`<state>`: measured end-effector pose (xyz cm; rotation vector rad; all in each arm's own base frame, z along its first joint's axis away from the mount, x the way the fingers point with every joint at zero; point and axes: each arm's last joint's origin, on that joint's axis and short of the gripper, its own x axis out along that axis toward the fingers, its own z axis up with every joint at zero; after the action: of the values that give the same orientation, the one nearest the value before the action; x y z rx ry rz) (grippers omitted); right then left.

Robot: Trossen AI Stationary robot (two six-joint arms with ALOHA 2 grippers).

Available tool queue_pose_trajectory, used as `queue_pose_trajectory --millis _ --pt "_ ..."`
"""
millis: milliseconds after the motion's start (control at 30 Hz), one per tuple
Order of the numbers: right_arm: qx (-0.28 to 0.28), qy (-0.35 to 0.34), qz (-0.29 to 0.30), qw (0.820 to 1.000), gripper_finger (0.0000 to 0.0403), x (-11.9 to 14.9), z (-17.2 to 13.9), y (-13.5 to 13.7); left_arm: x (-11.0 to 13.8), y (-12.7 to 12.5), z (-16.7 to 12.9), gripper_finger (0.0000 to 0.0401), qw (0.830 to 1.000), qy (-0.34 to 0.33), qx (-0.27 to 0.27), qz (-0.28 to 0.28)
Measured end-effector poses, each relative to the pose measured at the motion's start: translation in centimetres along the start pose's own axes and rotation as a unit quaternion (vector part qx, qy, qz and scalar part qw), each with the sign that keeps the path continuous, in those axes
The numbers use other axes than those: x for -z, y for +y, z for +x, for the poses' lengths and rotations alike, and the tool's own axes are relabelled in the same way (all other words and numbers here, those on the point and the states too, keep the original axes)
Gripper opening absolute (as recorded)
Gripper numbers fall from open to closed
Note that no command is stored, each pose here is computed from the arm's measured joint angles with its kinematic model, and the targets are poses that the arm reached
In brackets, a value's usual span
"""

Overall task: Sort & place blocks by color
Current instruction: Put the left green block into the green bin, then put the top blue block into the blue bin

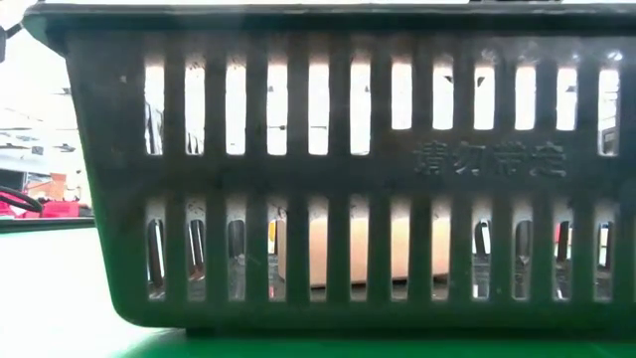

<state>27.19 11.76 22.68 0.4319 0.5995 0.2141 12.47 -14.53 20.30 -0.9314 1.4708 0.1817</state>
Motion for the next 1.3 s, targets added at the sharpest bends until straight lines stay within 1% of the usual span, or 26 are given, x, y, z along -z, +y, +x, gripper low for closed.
queue_pose_trajectory --millis 100,133,300,367,433,567,667,733,800,867,933,1000,1133,1200,1233,1300 --pt "-0.001 -0.001 0.007 1.0 0.0283 0.0 0.0 0.0 0.0 0.0 0.0 0.0137 1.0 0.007 0.0 0.001" --pt "-0.001 -0.001 0.008 1.0 0.0283 0.0 0.0 0.0 0.1 0.0 0.0 0.0147 1.0 0.008 0.0 0.001" --pt "-0.002 0.0 0.008 1.0 0.0283 0.0 0.0 0.0 0.0 0.0 0.0 0.0241 1.0 0.008 0.0 0.001" --pt "-0.001 -0.001 0.011 1.0 0.0283 0.0 0.0 0.0 0.0 -0.1 0.0 0.0266 1.0 0.008 0.005 0.001" --pt "0.009 -0.008 0.015 1.0 0.0283 -0.1 -0.1 -0.1 0.0 -0.2 0.0 0.028 1.0 0.008 0.012 0.007" --pt "0.023 -0.031 0.022 0.999 0.0283 -0.9 -0.7 -0.6 0.0 -1.1 -0.1 0.0282 0.998 0.008 0.058 0.034" --pt "0.029 -0.045 0.006 0.999 0.0283 -1.8 -1.8 -1.0 -0.1 -2.0 -0.3 0.0271 0.993 -0.002 0.104 0.063" --pt "0.044 -0.055 -0.005 0.998 0.0283 -2.4 -2.7 -1.7 -0.6 -2.5 -0.5 0.0264 0.988 -0.027 0.13 0.078" --pt "0.085 -0.064 -0.006 0.994 0.0283 -2.9 -3.7 -2.6 -1.3 -3.0 -0.7 0.0258 0.981 -0.068 0.152 0.095" --pt "0.148 -0.081 0.0 0.986 0.0283 -3.4 -4.8 -3.7 -2.1 -3.4 -1.0 0.0254 0.973 -0.113 0.171 0.109" --pt "0.22 -0.086 0.012 0.972 0.0283 -3.6 -5.9 -5.1 -3.2 -3.8 -1.5 0.0253 0.962 -0.16 0.187 0.118" --pt "0.279 -0.088 0.034 0.955 0.0283 -3.7 -6.8 -6.6 -4.3 -4.1 -2.0 0.0253 0.948 -0.212 0.201 0.127" --pt "0.361 -0.046 0.082 0.928 0.0283 -3.4 -8.2 -9.6 -6.3 -4.7 -3.2 0.0253 0.908 -0.321 0.212 0.168" --pt "0.399 -0.029 0.123 0.908 0.0283 -3.0 -8.9 -11.1 -7.2 -4.9 -3.8 0.0253 0.886 -0.368 0.207 0.193" --pt "0.414 -0.028 0.145 0.898 0.0283 -2.8 -9.1 -11.9 -7.7 -4.9 -4.1 0.0253 0.875 -0.39 0.202 0.205" --pt "0.426 -0.03 0.184 0.885 0.0283 -2.2 -9.3 -13.2 -8.6 -4.9 -4.7 0.0253 0.855 -0.428 0.187 0.225"
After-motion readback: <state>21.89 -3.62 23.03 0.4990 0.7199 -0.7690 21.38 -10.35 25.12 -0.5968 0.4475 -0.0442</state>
